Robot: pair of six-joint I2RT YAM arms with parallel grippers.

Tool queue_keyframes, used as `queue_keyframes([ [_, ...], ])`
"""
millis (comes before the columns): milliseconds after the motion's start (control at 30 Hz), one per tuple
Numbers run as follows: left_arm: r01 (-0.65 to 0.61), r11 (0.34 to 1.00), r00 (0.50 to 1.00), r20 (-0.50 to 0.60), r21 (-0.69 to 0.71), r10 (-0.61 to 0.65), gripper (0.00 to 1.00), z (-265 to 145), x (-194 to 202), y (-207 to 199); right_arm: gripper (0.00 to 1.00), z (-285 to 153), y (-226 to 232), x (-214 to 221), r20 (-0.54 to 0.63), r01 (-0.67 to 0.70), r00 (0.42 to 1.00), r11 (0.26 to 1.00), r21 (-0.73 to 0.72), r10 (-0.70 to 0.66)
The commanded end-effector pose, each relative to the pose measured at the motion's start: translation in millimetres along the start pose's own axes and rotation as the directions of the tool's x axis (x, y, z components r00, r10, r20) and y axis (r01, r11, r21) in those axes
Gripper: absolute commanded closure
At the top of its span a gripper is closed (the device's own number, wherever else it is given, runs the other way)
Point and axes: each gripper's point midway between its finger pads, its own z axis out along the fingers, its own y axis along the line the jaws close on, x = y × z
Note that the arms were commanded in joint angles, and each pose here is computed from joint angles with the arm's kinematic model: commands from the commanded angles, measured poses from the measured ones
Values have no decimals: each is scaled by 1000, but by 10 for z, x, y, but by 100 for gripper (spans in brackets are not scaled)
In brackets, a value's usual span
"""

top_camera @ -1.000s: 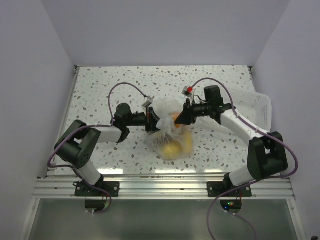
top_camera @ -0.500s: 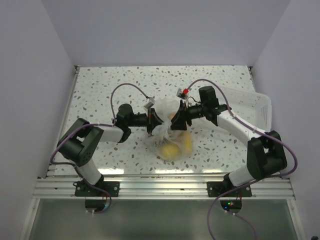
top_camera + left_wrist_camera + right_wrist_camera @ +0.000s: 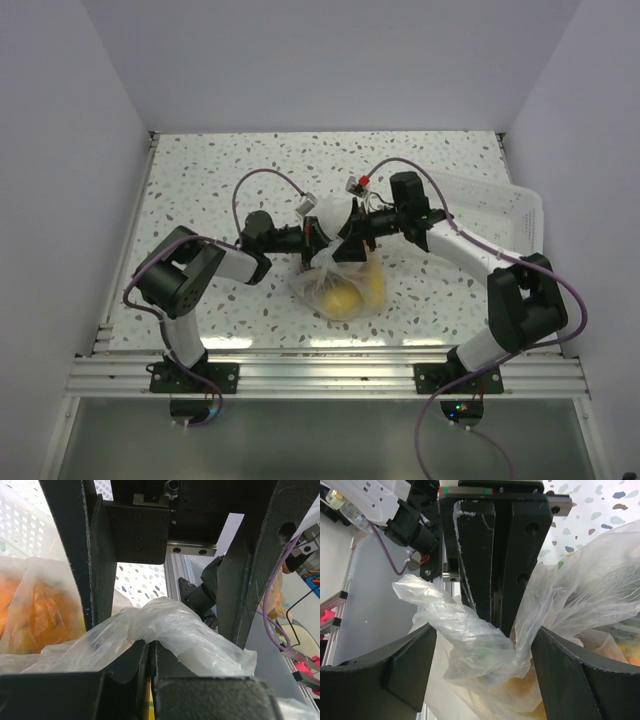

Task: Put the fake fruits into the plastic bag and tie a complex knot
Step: Tie the plastic bag at the center of the board.

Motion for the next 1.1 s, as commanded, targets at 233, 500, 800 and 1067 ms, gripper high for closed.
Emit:
queue_keyframes([
  [233, -147, 987, 975, 176, 71, 133, 100, 92, -522, -283, 21, 41, 49, -240, 35, 50, 998, 998, -25, -49],
  [500, -137, 990, 974, 189, 41, 127, 100, -12, -513, -289, 14, -571, -55, -428, 107, -33, 994, 998, 52, 27],
  [800, -134, 990, 976, 178, 34, 126, 100, -24, -517, -282, 36, -684, -90, -298, 85, -21, 996, 996, 92, 14],
  [1067, -123, 992, 975, 188, 31, 115, 100, -11, -557, -261, 46, -497, -200, -170, 91, -26, 996, 992, 126, 14],
])
